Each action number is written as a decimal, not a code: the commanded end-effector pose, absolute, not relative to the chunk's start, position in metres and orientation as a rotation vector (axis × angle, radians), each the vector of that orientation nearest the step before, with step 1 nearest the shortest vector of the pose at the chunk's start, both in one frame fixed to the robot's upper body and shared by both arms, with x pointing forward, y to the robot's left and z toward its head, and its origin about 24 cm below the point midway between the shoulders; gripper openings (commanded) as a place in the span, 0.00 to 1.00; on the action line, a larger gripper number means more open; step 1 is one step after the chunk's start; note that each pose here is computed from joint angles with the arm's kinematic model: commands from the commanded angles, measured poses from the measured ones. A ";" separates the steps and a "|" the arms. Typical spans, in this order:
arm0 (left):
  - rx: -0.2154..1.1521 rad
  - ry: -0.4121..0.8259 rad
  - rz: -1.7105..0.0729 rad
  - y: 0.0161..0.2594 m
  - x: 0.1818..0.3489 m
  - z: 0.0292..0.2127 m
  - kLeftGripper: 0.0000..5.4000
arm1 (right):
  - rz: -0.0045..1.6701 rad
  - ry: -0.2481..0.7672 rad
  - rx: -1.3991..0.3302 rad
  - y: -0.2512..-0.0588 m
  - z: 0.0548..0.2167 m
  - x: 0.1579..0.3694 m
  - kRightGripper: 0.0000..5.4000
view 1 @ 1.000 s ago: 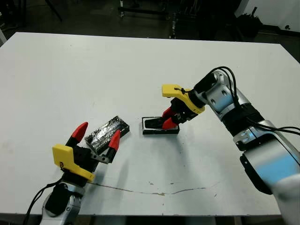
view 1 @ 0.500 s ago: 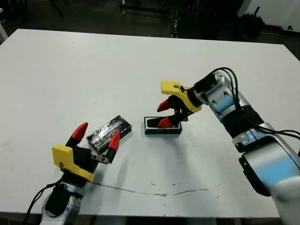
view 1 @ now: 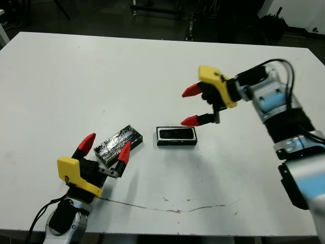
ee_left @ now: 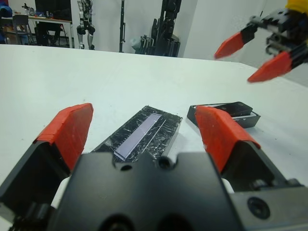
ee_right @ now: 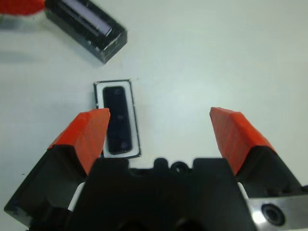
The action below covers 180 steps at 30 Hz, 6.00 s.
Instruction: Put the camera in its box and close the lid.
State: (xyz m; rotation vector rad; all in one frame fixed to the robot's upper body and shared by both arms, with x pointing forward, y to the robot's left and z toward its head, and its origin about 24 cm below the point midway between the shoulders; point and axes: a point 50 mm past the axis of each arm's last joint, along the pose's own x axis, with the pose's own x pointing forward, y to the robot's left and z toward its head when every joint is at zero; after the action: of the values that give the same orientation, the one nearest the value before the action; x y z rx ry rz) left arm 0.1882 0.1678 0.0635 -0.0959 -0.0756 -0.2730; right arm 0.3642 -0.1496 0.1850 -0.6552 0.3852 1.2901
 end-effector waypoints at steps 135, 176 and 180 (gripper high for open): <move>0.459 0.288 -0.793 0.197 0.253 0.163 1.00 | 0.247 0.017 0.020 -0.194 0.100 0.144 0.00; 0.440 0.594 -0.829 0.201 0.274 0.126 1.00 | 0.258 0.024 0.019 -0.187 0.096 0.143 0.00; 0.428 0.636 -0.812 0.200 0.272 0.124 1.00 | 0.261 0.023 0.015 -0.187 0.095 0.142 0.00</move>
State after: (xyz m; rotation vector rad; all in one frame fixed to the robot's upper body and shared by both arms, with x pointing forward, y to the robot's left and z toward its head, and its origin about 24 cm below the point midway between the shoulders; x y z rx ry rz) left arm 0.2733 0.1990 0.1267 0.4246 0.5994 -0.8261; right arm 0.1428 -0.1855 0.0964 0.0187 0.0209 0.2692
